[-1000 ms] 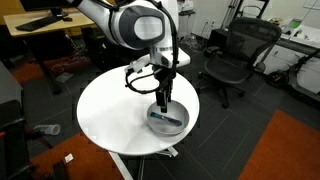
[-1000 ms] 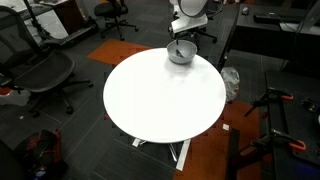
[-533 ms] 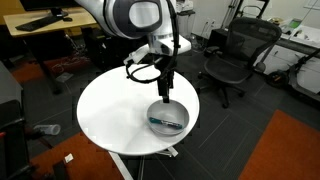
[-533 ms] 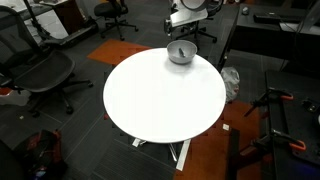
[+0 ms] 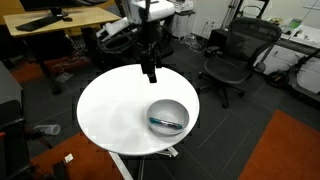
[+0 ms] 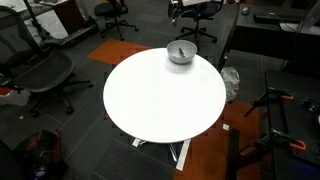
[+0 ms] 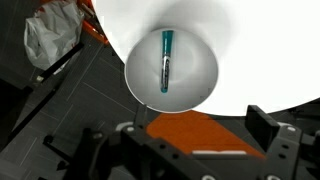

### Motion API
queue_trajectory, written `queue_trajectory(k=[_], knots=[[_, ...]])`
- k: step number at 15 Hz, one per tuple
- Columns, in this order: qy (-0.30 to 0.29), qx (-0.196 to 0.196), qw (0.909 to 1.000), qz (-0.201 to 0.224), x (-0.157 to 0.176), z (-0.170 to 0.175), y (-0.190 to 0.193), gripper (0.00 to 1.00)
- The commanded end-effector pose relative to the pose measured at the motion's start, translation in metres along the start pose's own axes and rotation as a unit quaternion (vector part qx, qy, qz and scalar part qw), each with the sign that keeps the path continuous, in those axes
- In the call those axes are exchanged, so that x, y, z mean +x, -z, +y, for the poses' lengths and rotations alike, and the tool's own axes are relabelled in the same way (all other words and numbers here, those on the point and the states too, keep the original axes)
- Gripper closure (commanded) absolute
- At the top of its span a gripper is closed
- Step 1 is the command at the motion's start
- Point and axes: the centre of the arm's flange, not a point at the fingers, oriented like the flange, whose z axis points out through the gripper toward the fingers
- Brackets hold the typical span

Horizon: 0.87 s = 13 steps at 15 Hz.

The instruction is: Put the marker in the bowl

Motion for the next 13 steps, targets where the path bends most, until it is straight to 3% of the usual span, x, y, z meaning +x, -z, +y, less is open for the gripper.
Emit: queue_trajectory(k=[1, 6, 7, 13], knots=[[0.022, 0.02, 0.9995, 0.01, -0.042, 0.032, 0.051, 0.0], [0.032, 0.037, 0.9987, 0.013, -0.073, 0.053, 0.083, 0.0], [0.025, 0.029, 0.9992, 0.01, -0.05, 0.032, 0.067, 0.0], [0.026, 0.027, 0.9993, 0.007, -0.053, 0.034, 0.064, 0.0]])
